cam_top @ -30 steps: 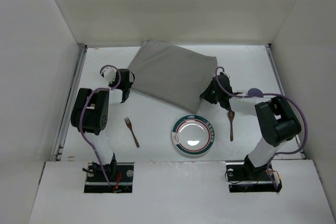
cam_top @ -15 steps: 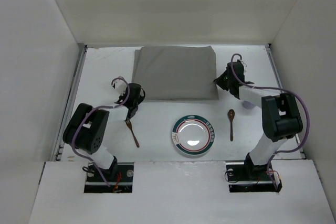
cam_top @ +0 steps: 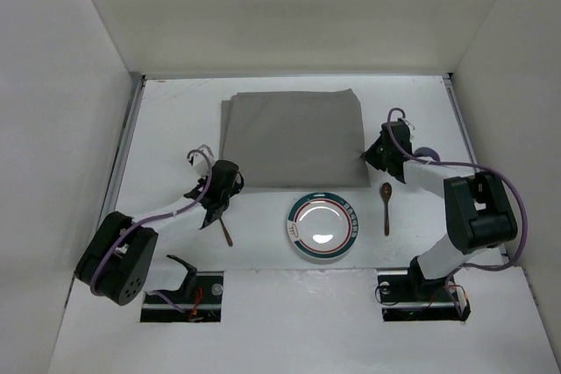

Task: Set the dinner table for one person

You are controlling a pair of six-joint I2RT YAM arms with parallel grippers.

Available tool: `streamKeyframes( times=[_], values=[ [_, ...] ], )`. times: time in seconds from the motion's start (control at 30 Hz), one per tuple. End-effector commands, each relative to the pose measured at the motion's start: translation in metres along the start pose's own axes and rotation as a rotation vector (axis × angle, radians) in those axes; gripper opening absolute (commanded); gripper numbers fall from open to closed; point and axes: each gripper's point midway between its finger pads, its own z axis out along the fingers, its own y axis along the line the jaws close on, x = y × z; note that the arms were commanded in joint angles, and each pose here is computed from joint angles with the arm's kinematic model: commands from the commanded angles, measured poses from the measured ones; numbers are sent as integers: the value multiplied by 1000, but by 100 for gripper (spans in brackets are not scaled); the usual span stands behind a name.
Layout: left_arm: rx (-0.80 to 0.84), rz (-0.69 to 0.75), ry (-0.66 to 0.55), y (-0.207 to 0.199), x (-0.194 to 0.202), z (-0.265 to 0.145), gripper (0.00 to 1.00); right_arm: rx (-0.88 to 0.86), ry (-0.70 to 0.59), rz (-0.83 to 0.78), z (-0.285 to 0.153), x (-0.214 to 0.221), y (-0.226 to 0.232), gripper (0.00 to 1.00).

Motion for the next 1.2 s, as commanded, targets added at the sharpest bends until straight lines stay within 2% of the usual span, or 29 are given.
streamKeyframes(
  times=[0.0, 0.17, 0.23, 0.37, 0.43, 0.5, 0.6, 0.63, 0.7, 0.77, 0.83, 0.87, 0.9, 0.97, 1.0, 1.07, 1.13, 1.17],
  values=[
    [-58, 34, 9, 20, 9, -7, 9, -5, -77, -12, -13, -15, 2, 6],
    [-41, 26, -2, 20, 7, -13, 12, 8, -67, -33, -18, -4, 0, 8],
    [-30, 25, -4, 20, 6, -18, 18, 15, -67, -44, -20, 1, -2, 18],
    [16, 19, -34, 11, -8, -30, 36, -2, -126, -67, -38, -5, 2, 49],
    [53, 15, -62, 1, -22, -40, 44, -34, -173, -90, -56, -12, 13, 56],
    [98, 22, -104, -12, -41, -53, 47, -65, -211, -116, -78, -14, 22, 60],
    [150, 25, -153, -29, -60, -67, 49, -100, -202, -164, -100, 2, 26, 58],
    [165, 29, -162, -36, -65, -70, 49, -104, -181, -177, -104, 11, 24, 54],
    [170, 54, -160, -45, -67, -69, 49, -92, -130, -196, -111, 30, 13, 38],
    [175, 87, -150, -54, -65, -66, 49, -63, -68, -215, -120, 49, -1, 12],
    [198, 98, -134, -66, -60, -63, 49, -25, -10, -237, -130, 67, -15, 9],
    [214, 91, -128, -70, -59, -63, 49, -10, 13, -249, -135, 75, -20, 11],
    [240, 80, -121, -77, -58, -63, 50, 3, 36, -254, -139, 82, -25, 20],
    [293, 66, -123, -90, -56, -64, 47, 11, 77, -245, -148, 98, -32, 43],
    [314, 65, -124, -94, -55, -65, 41, 15, 91, -242, -150, 102, -35, 49],
    [349, 45, -137, -101, -54, -67, 26, 26, 137, -231, -158, 115, -43, 59],
    [358, 37, -145, -103, -53, -67, 11, 23, 168, -212, -161, 124, -46, 62],
    [357, 34, -147, -103, -52, -66, 8, 19, 191, -209, -161, 130, -46, 63]
  ],
)
